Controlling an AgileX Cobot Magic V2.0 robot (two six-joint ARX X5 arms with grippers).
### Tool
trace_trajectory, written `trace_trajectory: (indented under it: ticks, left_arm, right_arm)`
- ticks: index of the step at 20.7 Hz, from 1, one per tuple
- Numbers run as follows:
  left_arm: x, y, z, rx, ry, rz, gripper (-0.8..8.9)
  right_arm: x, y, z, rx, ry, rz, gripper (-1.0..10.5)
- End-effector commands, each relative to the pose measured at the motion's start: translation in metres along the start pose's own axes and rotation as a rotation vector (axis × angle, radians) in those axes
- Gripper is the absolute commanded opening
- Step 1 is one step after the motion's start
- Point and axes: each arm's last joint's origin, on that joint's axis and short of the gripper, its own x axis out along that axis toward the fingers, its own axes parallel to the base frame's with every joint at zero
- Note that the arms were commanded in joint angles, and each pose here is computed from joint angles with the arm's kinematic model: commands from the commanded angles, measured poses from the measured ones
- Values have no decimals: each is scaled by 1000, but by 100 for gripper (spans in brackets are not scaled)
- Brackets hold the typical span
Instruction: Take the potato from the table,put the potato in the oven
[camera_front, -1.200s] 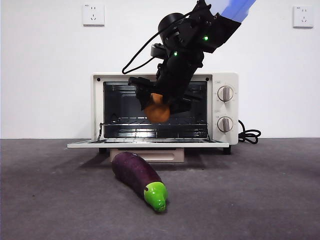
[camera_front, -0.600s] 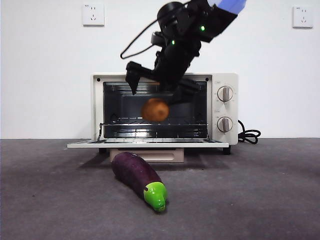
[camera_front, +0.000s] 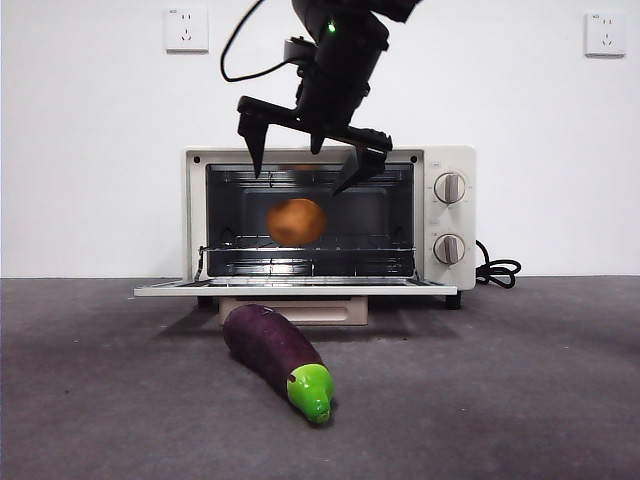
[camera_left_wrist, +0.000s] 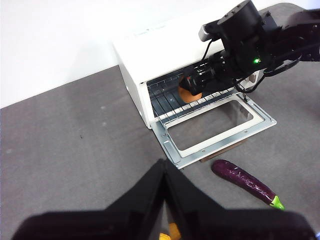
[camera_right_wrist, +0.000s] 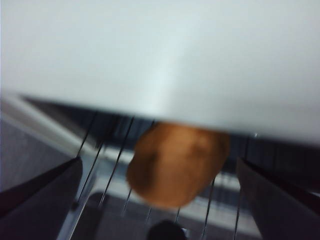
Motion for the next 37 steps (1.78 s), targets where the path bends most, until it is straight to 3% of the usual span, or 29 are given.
trace_trajectory:
  ticks: [1,7,10,13,16,18,21,24,27,32,37]
  left_arm:
    - [0,0,-1,18,-3,2,-6]
    - [0,0,0,17,-3,1,-6]
    - [1,0,0,6,1,1,-6]
    - [6,-2,2,-10,15,-6,-5]
    - [19,-6,7,-2,50,-5,-5]
    - [31,-10,10,-11,85,-7,-5]
    - [59,-21,10,2,179,-111,-6]
    - [97,-29,7,-16,275,-118,-6]
    - [139,-36,1,-65,301,-231,-6]
    - [207,-28,-29,-164,419,-285,-6]
    - [266,-11,-63,-288,538,-266,-6]
  right_arm:
    - [-4,13,-4,-14,48,3,537]
    - [-39,30,-15,-89,203,-54,453]
    - [-65,39,-20,-172,263,-93,330]
    - [-115,48,-21,-296,322,-86,26]
    - [-180,45,-19,-351,345,-71,25]
    - [-227,37,-14,-363,304,-47,24]
    - [-310,15,-11,-341,178,17,24]
    - [-384,-16,-16,-271,29,97,23]
    - [-447,-48,-32,-210,-109,207,-8]
    - [-501,-81,-56,-128,-237,287,-8]
    - [-532,-100,-77,-135,-275,478,-2]
